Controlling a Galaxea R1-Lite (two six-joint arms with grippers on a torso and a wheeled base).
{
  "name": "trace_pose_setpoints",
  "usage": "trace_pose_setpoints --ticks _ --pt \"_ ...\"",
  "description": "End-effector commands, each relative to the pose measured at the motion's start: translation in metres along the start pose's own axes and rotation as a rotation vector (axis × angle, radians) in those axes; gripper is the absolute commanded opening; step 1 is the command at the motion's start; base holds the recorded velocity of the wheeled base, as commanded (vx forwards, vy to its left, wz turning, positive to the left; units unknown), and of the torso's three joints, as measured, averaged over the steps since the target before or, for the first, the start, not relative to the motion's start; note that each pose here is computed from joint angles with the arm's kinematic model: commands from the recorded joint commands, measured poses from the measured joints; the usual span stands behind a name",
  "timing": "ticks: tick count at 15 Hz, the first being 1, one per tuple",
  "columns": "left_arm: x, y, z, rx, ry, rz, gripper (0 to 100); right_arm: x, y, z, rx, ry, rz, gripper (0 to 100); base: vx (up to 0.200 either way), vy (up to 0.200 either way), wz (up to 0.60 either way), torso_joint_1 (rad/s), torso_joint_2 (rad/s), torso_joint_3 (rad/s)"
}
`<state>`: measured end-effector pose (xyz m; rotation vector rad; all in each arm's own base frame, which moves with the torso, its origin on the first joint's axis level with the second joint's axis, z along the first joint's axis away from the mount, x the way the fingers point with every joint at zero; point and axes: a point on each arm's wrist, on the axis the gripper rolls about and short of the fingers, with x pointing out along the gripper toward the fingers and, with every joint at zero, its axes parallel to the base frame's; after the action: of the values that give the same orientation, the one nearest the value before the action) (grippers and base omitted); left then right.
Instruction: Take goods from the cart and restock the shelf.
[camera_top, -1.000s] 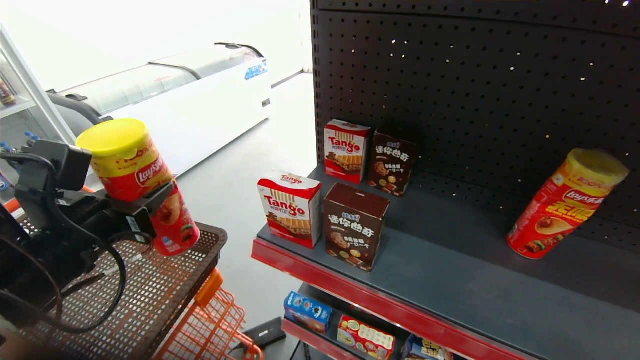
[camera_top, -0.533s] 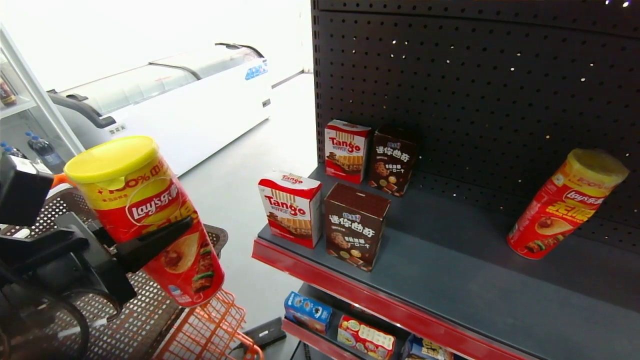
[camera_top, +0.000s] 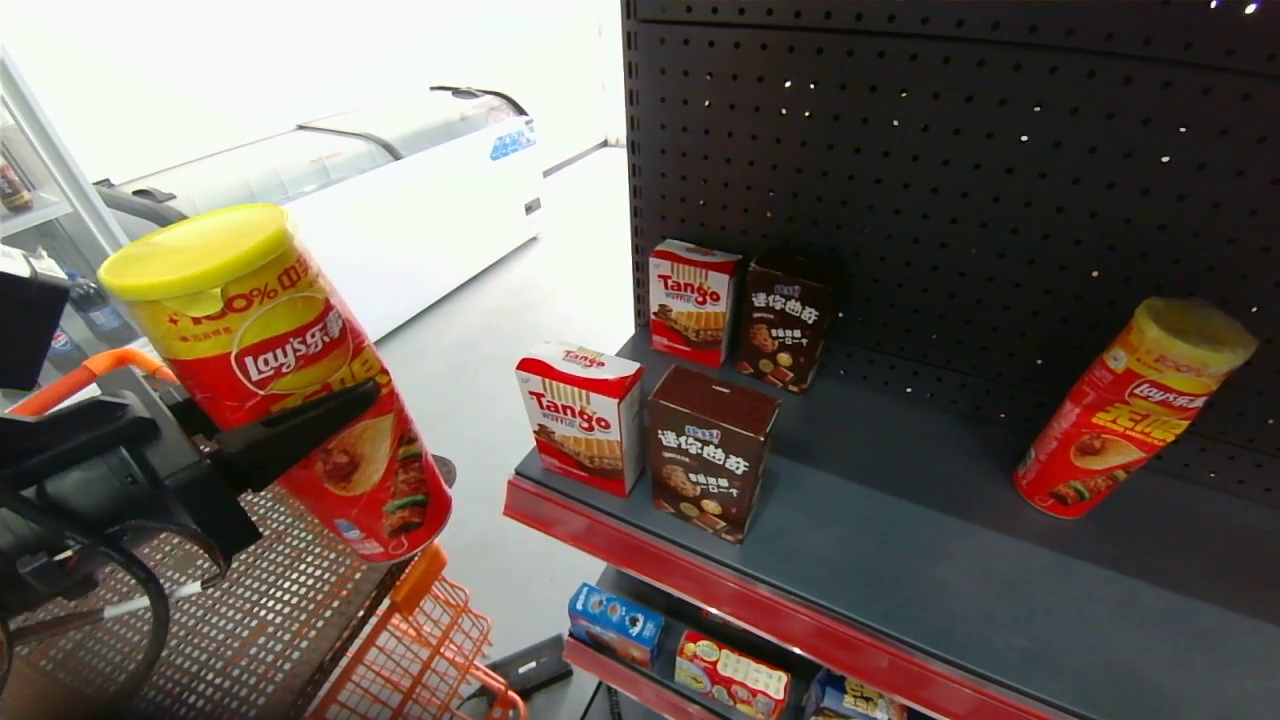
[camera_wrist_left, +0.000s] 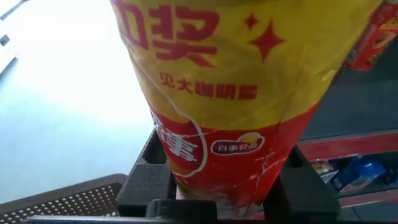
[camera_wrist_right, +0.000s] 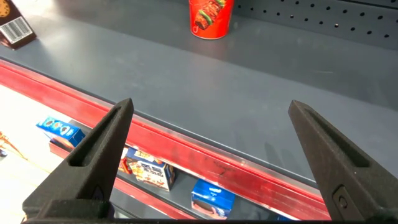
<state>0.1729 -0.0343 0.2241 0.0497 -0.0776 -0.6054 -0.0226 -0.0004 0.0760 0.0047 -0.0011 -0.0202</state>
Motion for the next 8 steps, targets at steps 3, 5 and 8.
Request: trace_pose_setpoints --ticks 3,5,8 --pt "0.022 0.011 0.001 0.043 0.015 0.005 0 0.0 0.0 0.0 0.0 0.001 0.0 100 0.0 0.0 0.0 0.0 0.0 0.0" --pt "0.026 0.012 -0.003 0.05 0.03 -0.007 0 0.0 0.0 0.0 0.0 0.001 0.0 100 0.0 0.0 0.0 0.0 0.0 0.0" --pt "0.03 0.001 -0.003 0.05 0.023 -0.065 0 0.0 0.0 0.0 0.0 0.0 0.0 100 0.0 0.0 0.0 0.0 0.0 0.0"
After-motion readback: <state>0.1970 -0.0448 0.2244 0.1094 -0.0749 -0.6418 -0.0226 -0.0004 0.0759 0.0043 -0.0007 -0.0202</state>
